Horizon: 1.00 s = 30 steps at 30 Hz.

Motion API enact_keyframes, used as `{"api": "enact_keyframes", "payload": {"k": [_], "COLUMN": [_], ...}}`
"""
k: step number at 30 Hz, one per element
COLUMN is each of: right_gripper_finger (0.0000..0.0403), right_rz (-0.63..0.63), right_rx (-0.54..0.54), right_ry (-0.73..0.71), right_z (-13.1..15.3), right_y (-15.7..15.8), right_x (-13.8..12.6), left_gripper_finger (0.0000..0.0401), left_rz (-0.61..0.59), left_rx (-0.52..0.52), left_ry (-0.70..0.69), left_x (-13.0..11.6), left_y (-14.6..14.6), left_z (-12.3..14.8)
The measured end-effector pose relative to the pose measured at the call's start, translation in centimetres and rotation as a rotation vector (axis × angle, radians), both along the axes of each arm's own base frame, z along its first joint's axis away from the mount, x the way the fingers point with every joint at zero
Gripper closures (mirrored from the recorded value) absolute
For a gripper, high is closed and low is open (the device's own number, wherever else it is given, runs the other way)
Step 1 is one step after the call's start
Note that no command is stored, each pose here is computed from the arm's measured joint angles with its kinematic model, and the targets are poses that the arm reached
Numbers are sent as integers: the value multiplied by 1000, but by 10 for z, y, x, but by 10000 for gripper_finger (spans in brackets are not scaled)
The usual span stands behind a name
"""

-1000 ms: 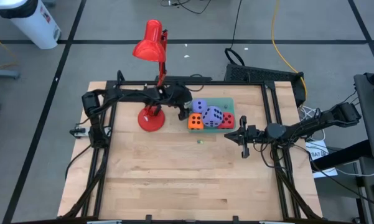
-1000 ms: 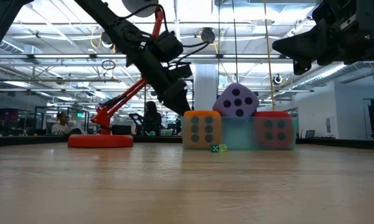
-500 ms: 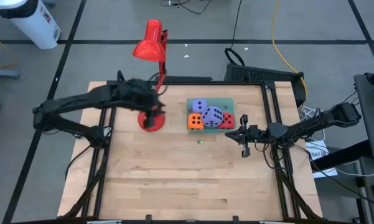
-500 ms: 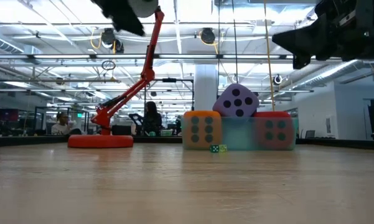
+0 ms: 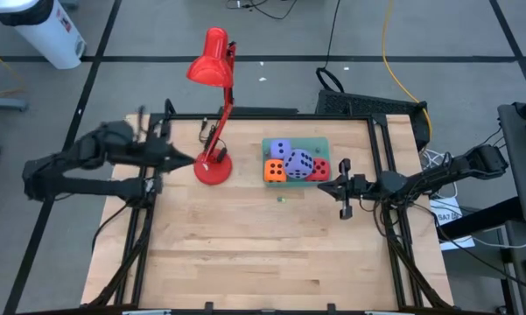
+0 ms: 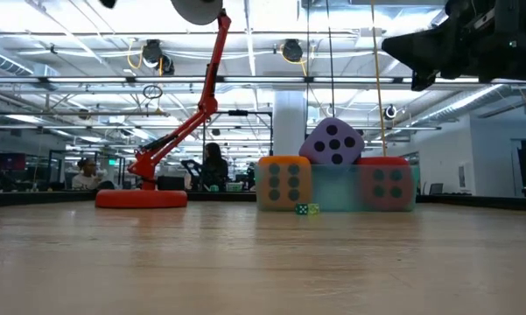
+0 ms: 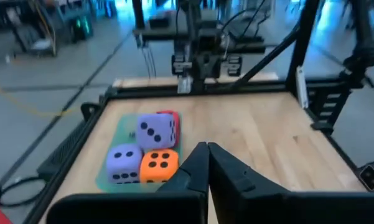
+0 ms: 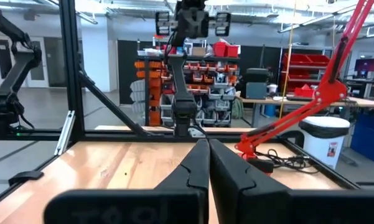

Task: Pick & Place Dice
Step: Put the small light green dice into the bin

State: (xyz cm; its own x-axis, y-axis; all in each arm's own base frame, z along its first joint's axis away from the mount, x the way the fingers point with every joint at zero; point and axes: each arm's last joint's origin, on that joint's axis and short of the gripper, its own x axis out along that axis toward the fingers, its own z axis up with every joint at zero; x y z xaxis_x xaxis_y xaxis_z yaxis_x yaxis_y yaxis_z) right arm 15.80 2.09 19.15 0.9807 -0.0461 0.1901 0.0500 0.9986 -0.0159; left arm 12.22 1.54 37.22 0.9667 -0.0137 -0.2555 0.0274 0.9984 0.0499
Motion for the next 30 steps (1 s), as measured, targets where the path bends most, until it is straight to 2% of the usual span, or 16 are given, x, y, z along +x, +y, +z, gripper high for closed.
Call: {"api": "enact_keyframes", "payload": {"k": [5,10,14,18,22,25,30], "right_gripper_finger": [399,399,399,399,399,399,399], "right_rz": [3,3,1,-3,-56,-97,-95], "right_rx": [10,10,3,-7,3,13,31], "right_ry": [30,30,12,8,8,18,41], "right_z": [-3,-4,-2,-1,-1,-2,-5], "right_y": [0,0,0,0,-1,-3,-2], "right_x": [1,1,1,1,1,1,2], "left_gripper_finger": [398,396,395,394,396,394,396], "left_rz": [-40,-63,-89,-132,-103,-94,-90], "left_rx": [0,-4,3,-10,-26,-12,25], "left_ry": [-151,-209,-259,-298,-282,-263,-244], "left_x": [-31,-37,-38,-40,-40,-39,-37], "left_y": [-7,-10,-11,-13,-13,-12,-12], "left_z": [-45,-105,-134,-147,-157,-161,-167]}}
